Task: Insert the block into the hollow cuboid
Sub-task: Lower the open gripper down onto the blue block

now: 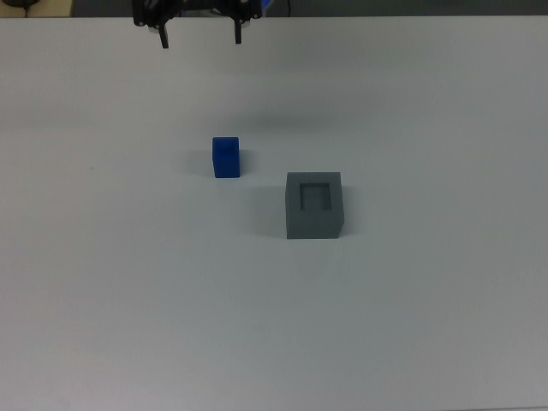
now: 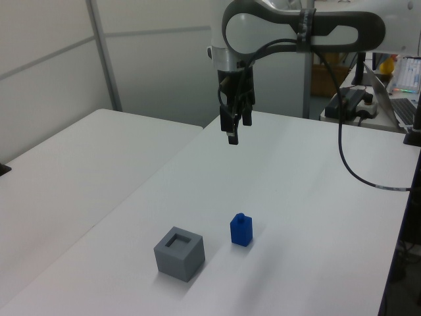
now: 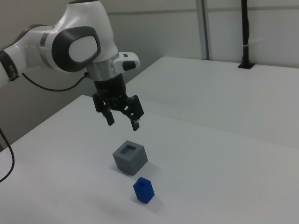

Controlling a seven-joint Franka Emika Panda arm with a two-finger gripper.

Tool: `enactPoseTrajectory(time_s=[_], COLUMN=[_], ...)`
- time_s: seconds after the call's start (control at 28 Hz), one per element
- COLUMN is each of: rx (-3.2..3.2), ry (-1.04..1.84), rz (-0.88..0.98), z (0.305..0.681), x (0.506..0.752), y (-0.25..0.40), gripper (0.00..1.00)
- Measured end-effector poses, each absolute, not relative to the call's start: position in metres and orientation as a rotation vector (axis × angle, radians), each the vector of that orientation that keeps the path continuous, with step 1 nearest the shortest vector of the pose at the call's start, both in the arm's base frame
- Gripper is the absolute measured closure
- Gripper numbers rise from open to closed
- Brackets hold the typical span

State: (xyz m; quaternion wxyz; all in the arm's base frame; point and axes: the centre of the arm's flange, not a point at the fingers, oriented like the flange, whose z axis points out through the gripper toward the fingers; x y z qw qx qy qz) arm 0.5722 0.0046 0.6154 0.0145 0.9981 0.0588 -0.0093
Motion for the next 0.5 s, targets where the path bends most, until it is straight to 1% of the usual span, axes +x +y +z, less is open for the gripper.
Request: enactPoseTrajectory(time_s=[0.29, 0.5], rx=[3.105, 3.104], ry=[0.185, 0.191], rz=[0.012, 0.057], z=[0.603, 0.575], x=[0.580, 0.586], y=[0.005, 0.006], gripper=[0.00, 0.00])
